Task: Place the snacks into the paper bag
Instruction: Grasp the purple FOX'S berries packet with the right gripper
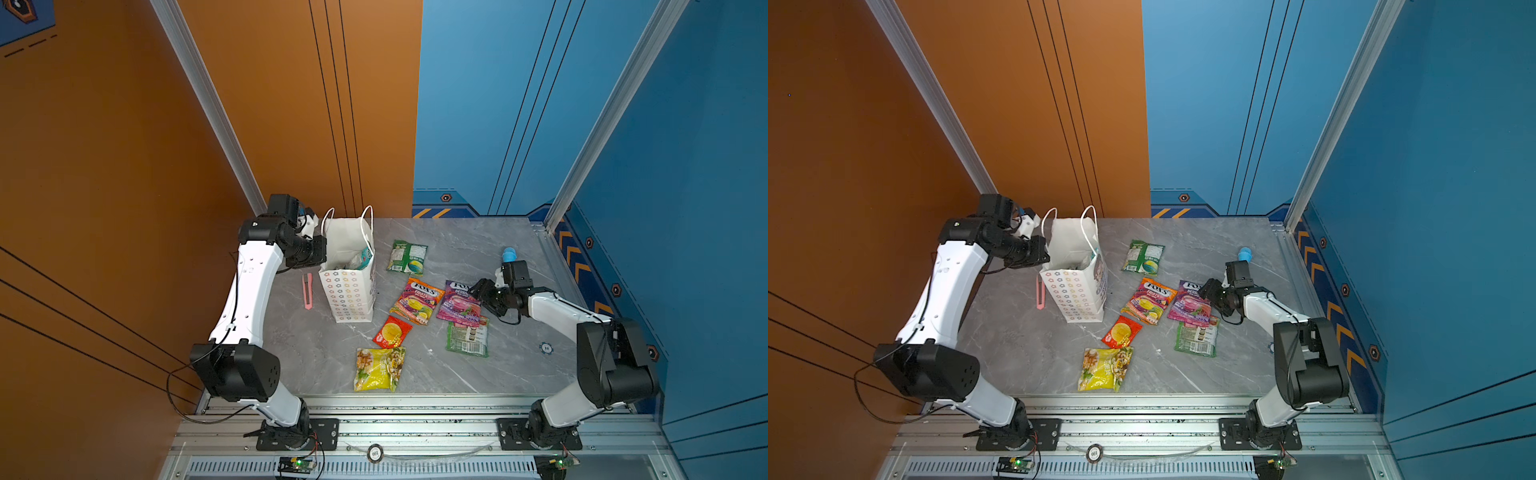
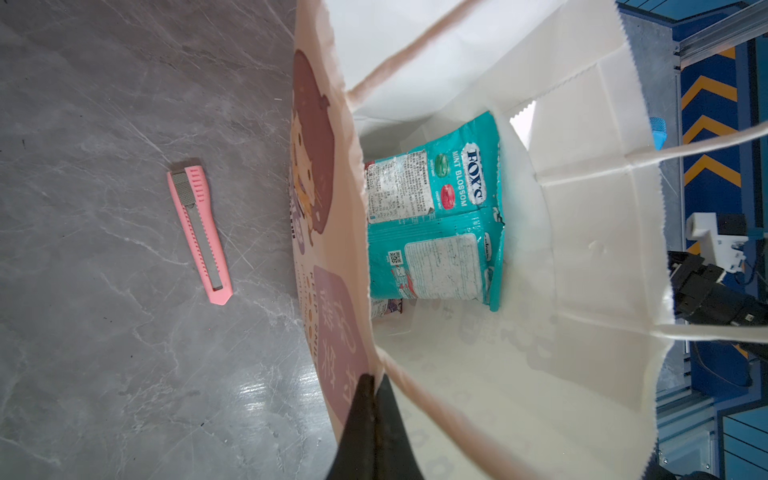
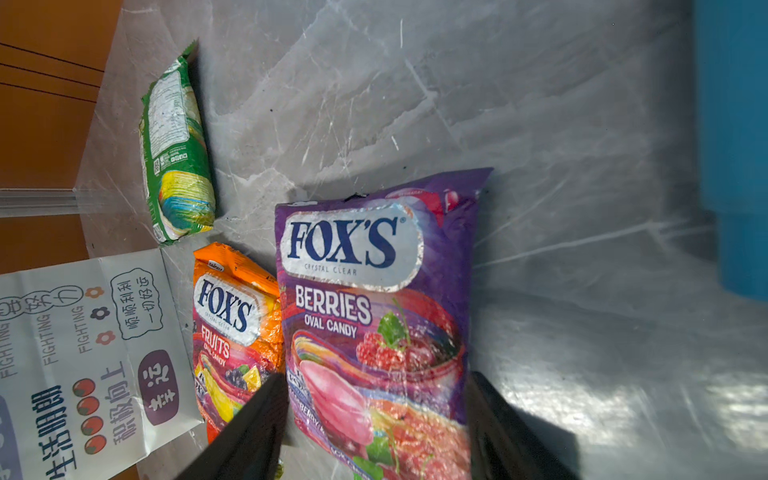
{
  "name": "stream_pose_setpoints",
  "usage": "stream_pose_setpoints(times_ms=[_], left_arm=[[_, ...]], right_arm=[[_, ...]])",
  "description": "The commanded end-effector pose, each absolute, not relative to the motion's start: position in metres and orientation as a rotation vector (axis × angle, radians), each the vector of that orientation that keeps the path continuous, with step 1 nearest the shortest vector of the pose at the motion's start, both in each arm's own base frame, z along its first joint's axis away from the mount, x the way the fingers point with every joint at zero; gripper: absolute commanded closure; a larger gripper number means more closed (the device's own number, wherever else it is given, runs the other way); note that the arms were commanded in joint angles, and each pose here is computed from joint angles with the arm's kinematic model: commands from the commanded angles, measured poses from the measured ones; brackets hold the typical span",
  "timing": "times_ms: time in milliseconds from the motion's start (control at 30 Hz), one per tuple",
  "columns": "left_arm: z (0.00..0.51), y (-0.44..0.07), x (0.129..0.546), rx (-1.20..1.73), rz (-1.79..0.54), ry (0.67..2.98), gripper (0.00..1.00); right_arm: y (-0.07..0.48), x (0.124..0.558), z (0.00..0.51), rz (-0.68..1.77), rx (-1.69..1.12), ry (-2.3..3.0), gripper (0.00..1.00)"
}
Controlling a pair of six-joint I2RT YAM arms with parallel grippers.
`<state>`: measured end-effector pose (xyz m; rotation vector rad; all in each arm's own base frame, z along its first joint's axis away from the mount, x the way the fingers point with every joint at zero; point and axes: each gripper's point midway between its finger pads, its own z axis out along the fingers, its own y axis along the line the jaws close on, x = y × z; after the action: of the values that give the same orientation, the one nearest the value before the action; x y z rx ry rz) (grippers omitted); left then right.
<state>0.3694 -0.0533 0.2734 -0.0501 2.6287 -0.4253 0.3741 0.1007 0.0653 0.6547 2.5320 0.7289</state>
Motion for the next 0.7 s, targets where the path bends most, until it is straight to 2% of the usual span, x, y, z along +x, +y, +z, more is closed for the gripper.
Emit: stream_pose_setpoints(times_ms=[0,267,667], left_arm=[[0.279,-0.051,0.363,-0.055,-0.412,2.614,1.00],[0.279,-0.052,0.364,-0.061,-0.415,2.613,1.00],[0.275,-0.051,0.369,-0.054,-0.409,2.623,1.00]], right_arm=[[0.098,0.379,0.056,0.720,0.682,2.525,0.35],[0.096,0.375,0.039,0.689,0.707,2.565,0.37],[0.086,0.366,0.050,0.628,0.682,2.571,0.36]])
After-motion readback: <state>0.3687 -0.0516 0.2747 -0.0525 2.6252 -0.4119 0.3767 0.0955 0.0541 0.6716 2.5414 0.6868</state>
